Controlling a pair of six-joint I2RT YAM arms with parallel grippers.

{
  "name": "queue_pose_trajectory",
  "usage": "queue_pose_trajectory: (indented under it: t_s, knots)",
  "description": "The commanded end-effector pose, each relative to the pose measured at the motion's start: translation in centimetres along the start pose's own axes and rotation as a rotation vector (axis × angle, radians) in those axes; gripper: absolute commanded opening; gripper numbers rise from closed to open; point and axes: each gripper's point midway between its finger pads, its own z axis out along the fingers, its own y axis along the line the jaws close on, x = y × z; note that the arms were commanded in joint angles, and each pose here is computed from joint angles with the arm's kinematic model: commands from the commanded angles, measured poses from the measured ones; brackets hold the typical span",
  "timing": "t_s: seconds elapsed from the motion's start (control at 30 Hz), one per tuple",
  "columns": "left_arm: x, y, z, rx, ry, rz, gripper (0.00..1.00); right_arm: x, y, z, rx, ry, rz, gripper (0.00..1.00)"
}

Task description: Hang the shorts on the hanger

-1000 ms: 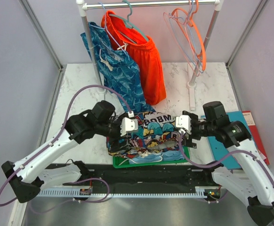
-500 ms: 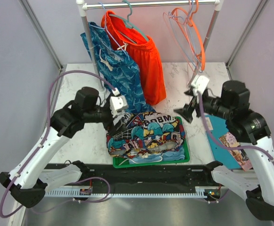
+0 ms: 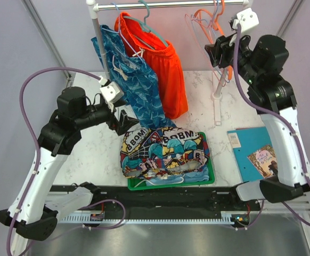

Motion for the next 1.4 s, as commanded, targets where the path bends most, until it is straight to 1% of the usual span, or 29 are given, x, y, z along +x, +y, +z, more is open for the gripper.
queue_pose_trajectory:
  t_s: [0.0,0.07,0.2,0.37,0.53,0.93,0.97,1.03,1.23,1.37]
  knots:
    - [-1.9,-0.5,-1.3,-0.008,-0.090,-0.022,0.94,0.3,-2.0,2.1,0.088,0.013,0.095,0.51]
    - [-1.6,-0.1,-1.5,-0.032,-0.088,-0.037,0.94,1.9,-2.3,3.4,0.084,0.050,0.124,0.52]
    - [-1.4,-0.3,-1.8,-0.033,-0.094,-0.040,0.94,3.5,-2.5,4.8,0.089,0.076,0.174,0.52]
    - [-1.4,-0.4,-1.8,-0.030,-0.096,-0.039,0.94,4.5,-3.5,6.2,0.111,0.091,0.161,0.52]
    - [-1.4,-0.3,-1.5,-0.025,-0.097,-0.043,0.94,6.5,-4.8,7.7,0.146,0.130,0.154,0.51]
    - [-1.5,-0.4,-1.5,-0.016,-0.105,-0.037,0.95,8.1,-6.5,9.6,0.188,0.146,0.141,0.51]
    - [-1.5,-0.4,-1.4,-0.016,-0.105,-0.039,0.95,8.4,-6.6,9.7,0.187,0.152,0.110,0.50]
    - [-1.6,-0.4,-1.4,-0.015,-0.105,-0.036,0.95,8.8,-6.7,10.0,0.187,0.158,0.096,0.50]
    - [-1.4,-0.3,-1.2,-0.011,-0.100,-0.031,0.95,9.4,-6.6,10.7,0.171,0.163,0.094,0.48]
    - [-1.3,-0.3,-1.1,-0.010,-0.098,-0.031,0.95,9.5,-6.3,10.8,0.155,0.162,0.104,0.42]
